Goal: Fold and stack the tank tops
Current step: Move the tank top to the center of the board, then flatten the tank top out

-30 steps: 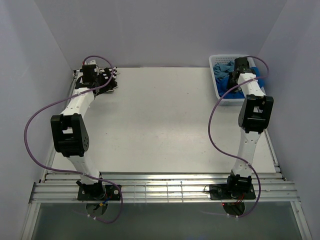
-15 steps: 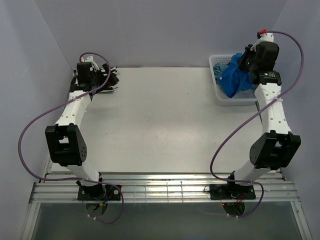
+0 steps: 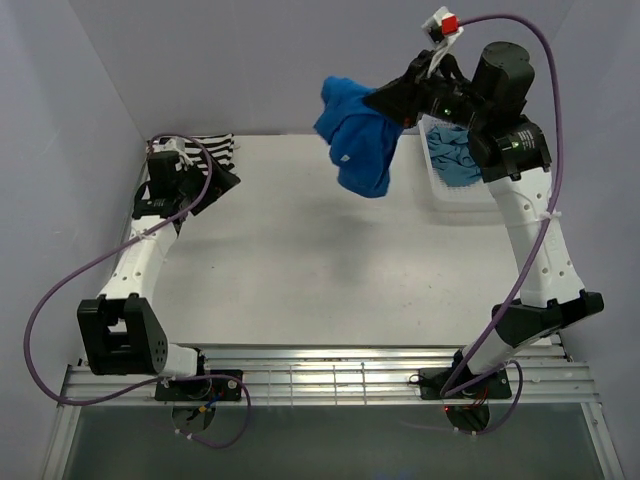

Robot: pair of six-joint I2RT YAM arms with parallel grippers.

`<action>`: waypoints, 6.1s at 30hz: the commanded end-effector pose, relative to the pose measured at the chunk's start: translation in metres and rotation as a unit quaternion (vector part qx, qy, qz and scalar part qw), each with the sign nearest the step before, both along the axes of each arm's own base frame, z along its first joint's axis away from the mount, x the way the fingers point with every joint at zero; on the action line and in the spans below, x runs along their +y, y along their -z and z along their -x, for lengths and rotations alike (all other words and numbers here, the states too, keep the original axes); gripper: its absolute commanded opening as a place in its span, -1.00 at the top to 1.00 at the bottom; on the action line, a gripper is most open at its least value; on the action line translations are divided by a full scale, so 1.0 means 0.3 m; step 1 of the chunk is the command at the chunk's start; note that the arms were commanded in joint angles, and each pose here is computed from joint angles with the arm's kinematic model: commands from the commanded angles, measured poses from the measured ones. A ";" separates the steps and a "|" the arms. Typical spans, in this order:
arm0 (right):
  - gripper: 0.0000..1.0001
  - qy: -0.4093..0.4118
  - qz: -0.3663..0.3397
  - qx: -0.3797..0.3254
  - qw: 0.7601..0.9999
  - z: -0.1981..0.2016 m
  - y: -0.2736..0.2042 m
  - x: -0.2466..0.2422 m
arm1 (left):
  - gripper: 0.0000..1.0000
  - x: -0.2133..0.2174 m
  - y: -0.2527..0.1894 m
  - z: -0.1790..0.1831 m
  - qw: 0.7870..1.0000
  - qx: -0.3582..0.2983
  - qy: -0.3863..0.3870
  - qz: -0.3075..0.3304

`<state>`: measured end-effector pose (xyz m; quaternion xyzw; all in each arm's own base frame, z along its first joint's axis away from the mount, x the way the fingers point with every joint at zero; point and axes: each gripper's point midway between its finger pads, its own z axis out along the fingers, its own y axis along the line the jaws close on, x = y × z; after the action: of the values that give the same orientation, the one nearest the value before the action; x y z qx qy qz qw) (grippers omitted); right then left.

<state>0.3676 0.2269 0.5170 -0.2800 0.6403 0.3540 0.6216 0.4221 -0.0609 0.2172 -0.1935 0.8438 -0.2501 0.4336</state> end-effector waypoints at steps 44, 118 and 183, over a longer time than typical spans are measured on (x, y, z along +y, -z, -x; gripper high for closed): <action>-0.80 0.118 0.162 0.392 0.898 0.506 1.332 0.023 | -0.51 -0.386 0.501 0.558 0.950 0.304 0.064 -0.032; -0.83 0.128 0.228 0.399 0.879 0.540 1.435 0.085 | 1.00 -0.417 0.467 0.427 0.980 0.172 0.092 -0.039; 0.85 0.246 -0.037 0.094 0.964 0.686 0.258 -0.451 | 1.00 0.100 -0.816 0.653 0.940 -0.275 -0.202 0.034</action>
<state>0.1529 0.0977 0.4614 -0.0834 0.6963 0.2676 0.6607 0.2138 -0.0243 0.4866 -0.2979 0.5947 -0.2497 0.7037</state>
